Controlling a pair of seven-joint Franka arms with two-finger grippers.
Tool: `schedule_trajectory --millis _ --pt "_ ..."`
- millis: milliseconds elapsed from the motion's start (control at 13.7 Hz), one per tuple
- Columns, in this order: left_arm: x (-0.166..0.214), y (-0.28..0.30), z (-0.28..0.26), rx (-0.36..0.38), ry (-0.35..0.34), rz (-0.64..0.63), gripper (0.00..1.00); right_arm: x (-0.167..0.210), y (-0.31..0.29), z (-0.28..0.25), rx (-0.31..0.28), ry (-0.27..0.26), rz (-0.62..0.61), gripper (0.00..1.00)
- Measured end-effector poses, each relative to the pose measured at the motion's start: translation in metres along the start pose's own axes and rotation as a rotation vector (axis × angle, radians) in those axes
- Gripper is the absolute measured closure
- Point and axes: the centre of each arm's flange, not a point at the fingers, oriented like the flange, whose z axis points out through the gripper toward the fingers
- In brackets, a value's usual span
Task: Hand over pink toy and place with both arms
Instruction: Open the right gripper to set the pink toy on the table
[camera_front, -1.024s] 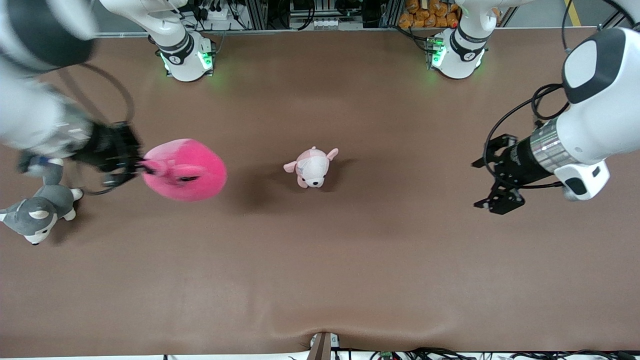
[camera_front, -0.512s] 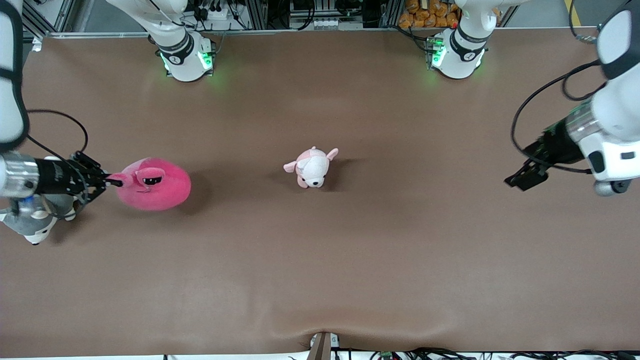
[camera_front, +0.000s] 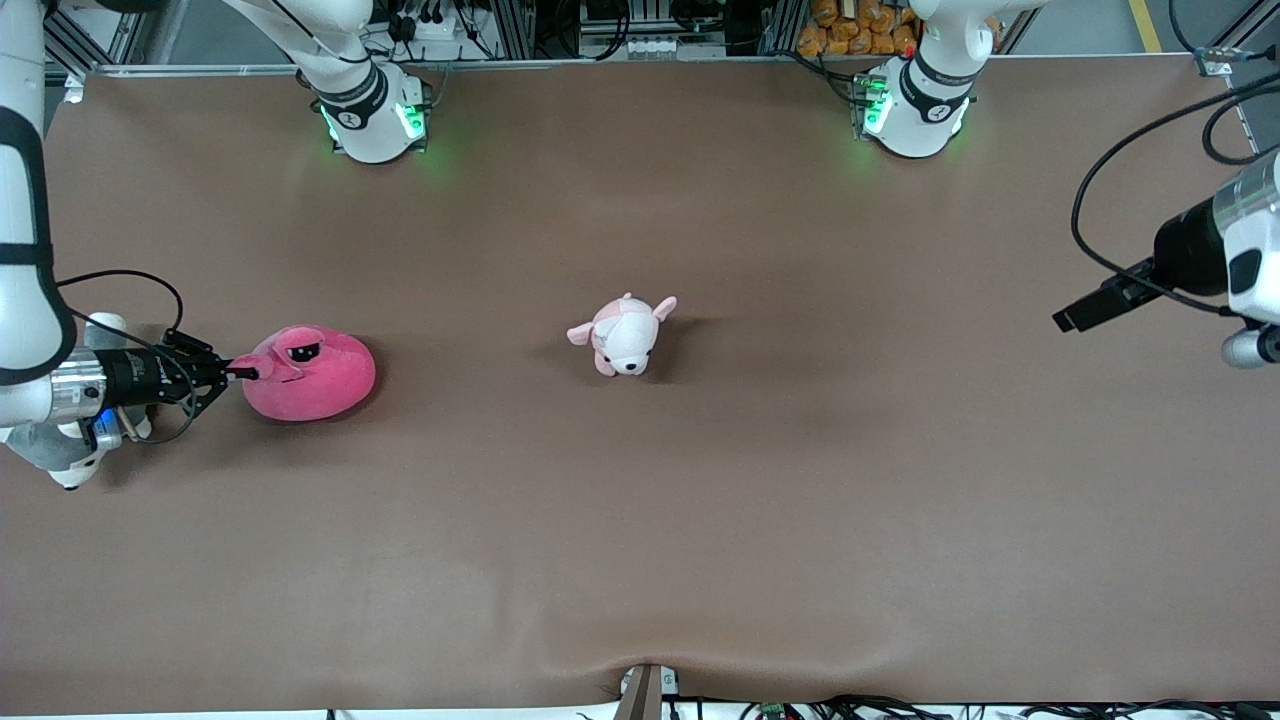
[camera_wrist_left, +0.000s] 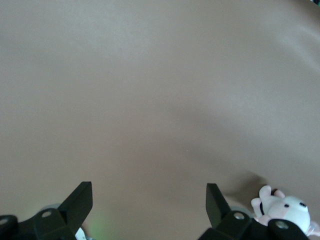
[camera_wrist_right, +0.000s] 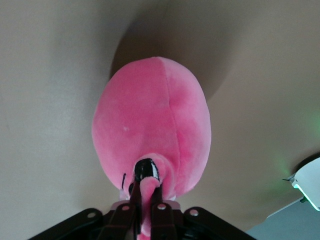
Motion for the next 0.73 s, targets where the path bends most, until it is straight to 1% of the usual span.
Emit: schedule_trajectory --millis 146,220,366,439,512,585,659,732 --pt "-0.012 -0.004 -0.019 -0.003 0.027 0.1 0.0 0.004 0.003 -0.009 0.021 -0.011 -0.013 0.65" --pt "-0.018 -0.009 -0.028 0.001 0.038 0.153 0.0 -0.006 0.0 -0.019 0.011 -0.025 -0.031 0.56" --pt "-0.027 -0.023 -0.038 0.017 0.042 0.236 0.0 -0.043 -0.004 -0.051 -0.034 -0.076 -0.091 0.34" --pt "-0.032 -0.031 -0.039 0.025 0.037 0.256 0.0 -0.068 -0.007 -0.074 -0.045 -0.085 -0.132 0.26" --pt "-0.037 -0.038 -0.039 0.03 0.032 0.264 0.0 -0.098 -0.011 -0.102 -0.045 -0.066 -0.181 0.14" --pt "-0.045 -0.043 -0.04 0.032 0.03 0.27 0.0 -0.132 -0.016 -0.128 -0.038 -0.03 -0.235 0.05" --pt "-0.053 -0.045 -0.041 0.033 0.03 0.277 0.0 -0.172 -0.022 -0.15 -0.025 0.02 -0.292 0.0" --pt "-0.06 -0.046 -0.043 0.033 0.033 0.284 0.0 -0.21 -0.026 -0.166 -0.009 0.069 -0.346 0.0"
